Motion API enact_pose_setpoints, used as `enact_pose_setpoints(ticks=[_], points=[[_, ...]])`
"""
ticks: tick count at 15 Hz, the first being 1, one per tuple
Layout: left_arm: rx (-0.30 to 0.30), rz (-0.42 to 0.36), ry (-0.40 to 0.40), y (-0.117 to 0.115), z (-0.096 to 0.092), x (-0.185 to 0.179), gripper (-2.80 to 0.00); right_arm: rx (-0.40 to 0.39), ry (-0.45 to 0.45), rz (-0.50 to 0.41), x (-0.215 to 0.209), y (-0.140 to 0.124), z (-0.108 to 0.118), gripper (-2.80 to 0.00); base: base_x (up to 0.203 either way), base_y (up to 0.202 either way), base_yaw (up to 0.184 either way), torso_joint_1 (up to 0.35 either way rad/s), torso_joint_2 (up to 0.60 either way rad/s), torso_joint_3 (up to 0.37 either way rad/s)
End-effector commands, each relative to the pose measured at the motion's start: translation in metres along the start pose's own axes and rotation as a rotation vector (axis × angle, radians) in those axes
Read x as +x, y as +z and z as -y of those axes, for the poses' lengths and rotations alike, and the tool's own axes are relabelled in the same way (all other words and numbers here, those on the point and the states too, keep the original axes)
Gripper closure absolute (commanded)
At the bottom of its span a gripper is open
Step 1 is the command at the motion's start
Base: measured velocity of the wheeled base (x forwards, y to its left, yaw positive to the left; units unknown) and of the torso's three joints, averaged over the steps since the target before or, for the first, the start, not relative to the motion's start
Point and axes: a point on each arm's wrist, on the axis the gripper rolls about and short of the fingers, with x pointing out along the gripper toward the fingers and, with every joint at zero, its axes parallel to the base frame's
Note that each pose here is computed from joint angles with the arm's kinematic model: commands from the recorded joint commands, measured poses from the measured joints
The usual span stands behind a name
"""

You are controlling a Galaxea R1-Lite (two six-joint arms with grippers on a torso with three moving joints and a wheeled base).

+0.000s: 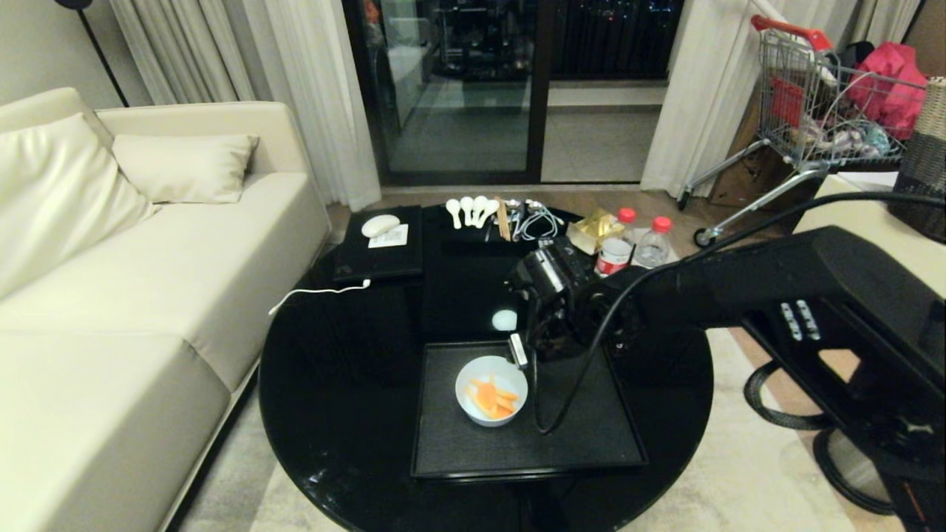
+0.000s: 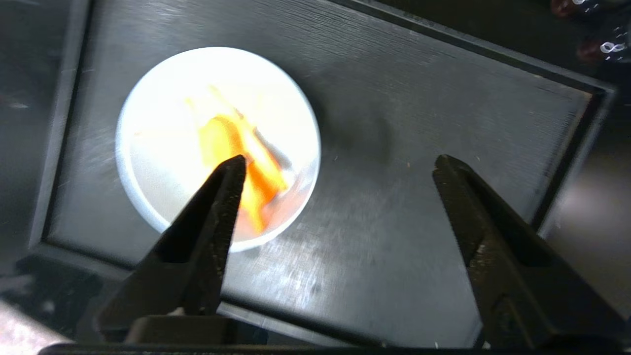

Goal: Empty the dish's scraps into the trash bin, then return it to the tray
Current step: Pick up the bowl with leftover food

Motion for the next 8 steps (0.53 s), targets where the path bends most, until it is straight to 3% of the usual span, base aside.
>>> enact_pose_setpoints(ticks=[1, 8], points=[[0.000, 0.001, 0.001, 0.000, 0.000, 0.000, 0.00, -0.004, -0.016, -0.048, 0.028, -0.012, 0.000, -2.80, 0.000, 0.000, 0.000, 0.000, 0.00, 0.000], [0.000, 0.001, 0.001, 0.000, 0.000, 0.000, 0.00, 0.011, -0.033, -0.054, 0.058, -0.015, 0.006, -2.80, 0.000, 0.000, 0.000, 0.000, 0.00, 0.000]])
